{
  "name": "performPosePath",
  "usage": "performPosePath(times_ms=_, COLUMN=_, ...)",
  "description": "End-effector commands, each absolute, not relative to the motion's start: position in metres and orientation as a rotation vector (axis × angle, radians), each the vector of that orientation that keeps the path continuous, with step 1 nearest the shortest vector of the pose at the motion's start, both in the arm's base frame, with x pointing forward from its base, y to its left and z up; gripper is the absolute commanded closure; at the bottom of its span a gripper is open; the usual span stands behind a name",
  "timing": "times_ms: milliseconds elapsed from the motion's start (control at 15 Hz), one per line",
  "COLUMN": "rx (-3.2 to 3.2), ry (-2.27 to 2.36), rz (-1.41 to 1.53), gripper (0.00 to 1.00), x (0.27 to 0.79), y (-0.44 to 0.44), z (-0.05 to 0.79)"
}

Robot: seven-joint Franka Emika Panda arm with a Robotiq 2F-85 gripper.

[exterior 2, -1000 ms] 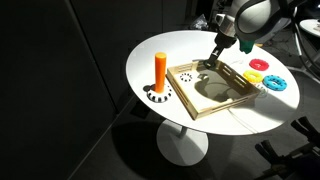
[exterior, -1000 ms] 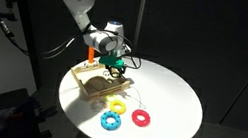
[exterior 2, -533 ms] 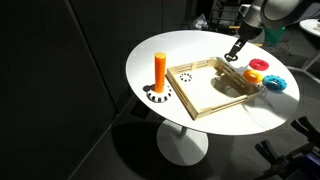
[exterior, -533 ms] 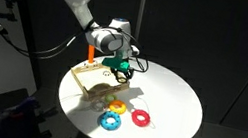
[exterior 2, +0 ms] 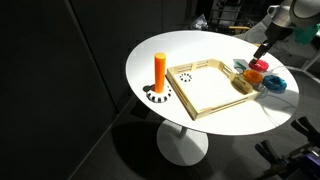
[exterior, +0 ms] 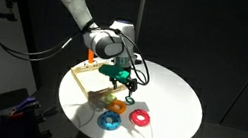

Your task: Put the green ring on the table

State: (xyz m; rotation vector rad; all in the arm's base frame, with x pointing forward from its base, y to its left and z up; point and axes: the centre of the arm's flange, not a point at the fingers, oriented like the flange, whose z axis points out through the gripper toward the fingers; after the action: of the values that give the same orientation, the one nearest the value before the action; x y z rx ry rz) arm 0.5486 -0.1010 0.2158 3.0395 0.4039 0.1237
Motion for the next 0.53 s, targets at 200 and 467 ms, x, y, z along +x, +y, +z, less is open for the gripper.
performPosePath(times_ms=200, rx=3.269, ry=0.448, rz=-0.205, gripper=0.0, x=0.506, y=-0.101, z=0.231)
performPosePath(times_ms=467, rx=3.268, ry=0.446, rz=-0.212, gripper=0.0, x=0.511, y=-0.094, z=0.218)
